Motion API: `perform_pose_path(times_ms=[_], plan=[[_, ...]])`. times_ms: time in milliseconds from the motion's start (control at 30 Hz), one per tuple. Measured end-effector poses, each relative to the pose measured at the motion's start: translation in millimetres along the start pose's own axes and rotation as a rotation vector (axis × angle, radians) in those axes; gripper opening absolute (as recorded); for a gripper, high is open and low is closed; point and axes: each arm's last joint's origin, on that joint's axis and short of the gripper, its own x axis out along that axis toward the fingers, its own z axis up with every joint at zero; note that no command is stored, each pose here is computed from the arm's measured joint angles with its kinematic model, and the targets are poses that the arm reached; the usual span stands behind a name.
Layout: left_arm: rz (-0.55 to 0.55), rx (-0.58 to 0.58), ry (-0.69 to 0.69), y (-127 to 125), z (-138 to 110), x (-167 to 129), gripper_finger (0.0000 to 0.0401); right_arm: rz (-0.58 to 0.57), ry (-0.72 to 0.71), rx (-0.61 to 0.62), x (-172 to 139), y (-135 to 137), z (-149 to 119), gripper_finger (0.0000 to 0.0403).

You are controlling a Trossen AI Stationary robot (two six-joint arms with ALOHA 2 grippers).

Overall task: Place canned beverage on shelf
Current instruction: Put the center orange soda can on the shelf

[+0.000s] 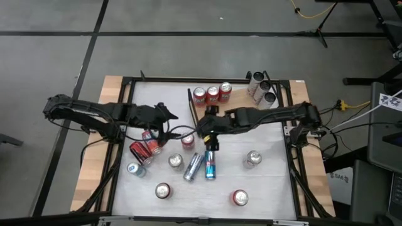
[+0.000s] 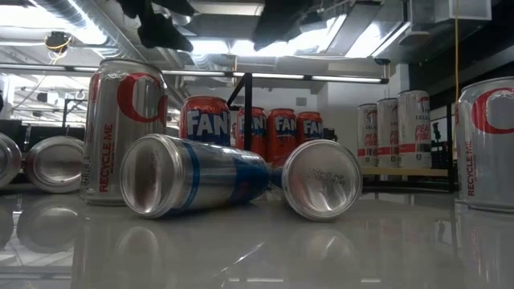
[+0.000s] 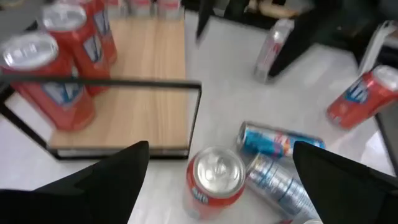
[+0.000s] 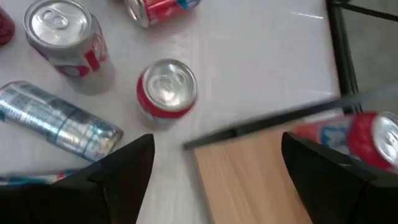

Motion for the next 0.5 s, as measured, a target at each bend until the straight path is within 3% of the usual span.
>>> perform_pose_path(times_ms=[500], plan=[[0.171, -0.001, 0.027, -41, -26, 40, 0.0389, -0.006, -0.132, 0.073, -35, -6, -64, 0.0341]])
